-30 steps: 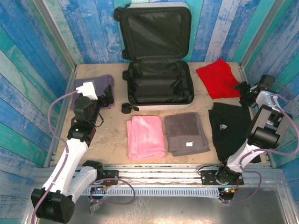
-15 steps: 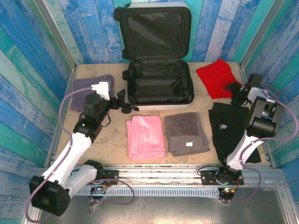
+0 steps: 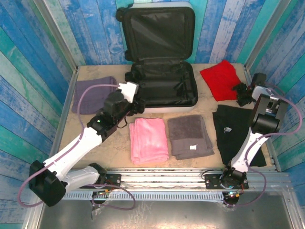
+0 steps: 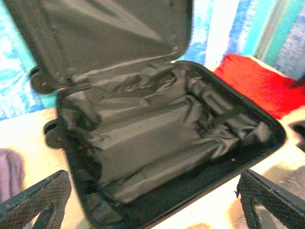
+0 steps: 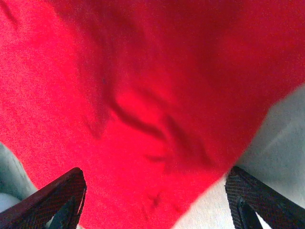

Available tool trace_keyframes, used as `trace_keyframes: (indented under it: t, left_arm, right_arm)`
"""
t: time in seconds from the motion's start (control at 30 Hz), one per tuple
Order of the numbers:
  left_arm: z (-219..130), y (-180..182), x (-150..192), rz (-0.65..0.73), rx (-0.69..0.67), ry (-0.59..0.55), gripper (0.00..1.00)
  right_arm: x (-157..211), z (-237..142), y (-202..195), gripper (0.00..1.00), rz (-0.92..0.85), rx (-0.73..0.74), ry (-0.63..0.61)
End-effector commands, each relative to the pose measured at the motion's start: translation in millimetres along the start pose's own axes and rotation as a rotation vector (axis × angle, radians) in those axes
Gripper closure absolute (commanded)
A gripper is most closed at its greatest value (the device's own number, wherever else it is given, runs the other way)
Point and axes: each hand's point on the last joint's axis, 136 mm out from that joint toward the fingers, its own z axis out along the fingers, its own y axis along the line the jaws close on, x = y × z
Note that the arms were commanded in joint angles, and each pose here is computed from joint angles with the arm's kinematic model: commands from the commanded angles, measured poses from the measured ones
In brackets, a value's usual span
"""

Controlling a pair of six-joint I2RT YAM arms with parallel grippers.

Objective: Pack the luggage

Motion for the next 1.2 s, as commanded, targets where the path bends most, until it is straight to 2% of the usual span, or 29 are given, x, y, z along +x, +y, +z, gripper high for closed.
trace_keyframes:
  t: [0.0,0.1,0.17,0.3,0.37,0.4,0.57,0.77,0.87,1.07,1.1,1.17]
  left_arm:
    - [4.3,-21.3,1.8,0.137,0.025,0.024,0.07]
    - [0.3,-48.9,-3.3,0.201,0.121,-0.049,0.07]
    - [-2.0,-60.8,-8.9,0.228,0.167,-0.096,0.07]
    - [4.1,-67.9,-15.2,0.279,0.161,-0.126,0.07]
    - [7.9,-70.7,-20.0,0.326,0.147,-0.157,0.07]
    - [9.6,-76.4,-20.5,0.353,0.174,-0.162,0.07]
    - [38.0,-109.9,-22.2,0.484,0.288,-0.116,0.06]
    - [64.1,-170.0,-19.0,0.632,0.427,-0.165,0.01]
    - [78.1,-198.0,-13.2,0.688,0.506,-0.185,0.06]
    - [119.0,-237.7,-13.2,0.738,0.563,-0.208,0.07]
    - [117.4,-259.2,-10.1,0.753,0.594,-0.219,0.07]
    - [130.6,-275.4,-2.2,0.779,0.59,-0.213,0.07]
  right_arm:
    - [8.4,24.0,-31.0,0.24,0.019,0.118,0.028]
    - [3.9,26.6,-25.1,0.32,-0.037,0.129,0.028]
    - [0.5,24.2,-18.9,0.43,-0.076,0.129,0.021]
    - [-5.3,9.3,-0.2,0.73,-0.135,0.082,0.007]
    - [-5.6,-3.1,8.0,0.93,-0.15,0.068,0.004]
    - [-5.5,-8.6,12.0,0.99,-0.159,0.057,0.007]
    - [4.0,-37.1,28.8,0.99,-0.166,-0.001,0.02]
    - [22.3,-67.7,37.3,1.0,-0.099,-0.049,0.038]
    - [32.3,-79.4,43.1,1.0,-0.091,-0.074,0.055]
    - [43.4,-101.7,51.2,1.0,-0.069,-0.117,0.059]
    - [44.2,-104.9,52.9,1.0,-0.069,-0.125,0.058]
    - [47.5,-110.6,55.4,1.0,-0.076,-0.14,0.063]
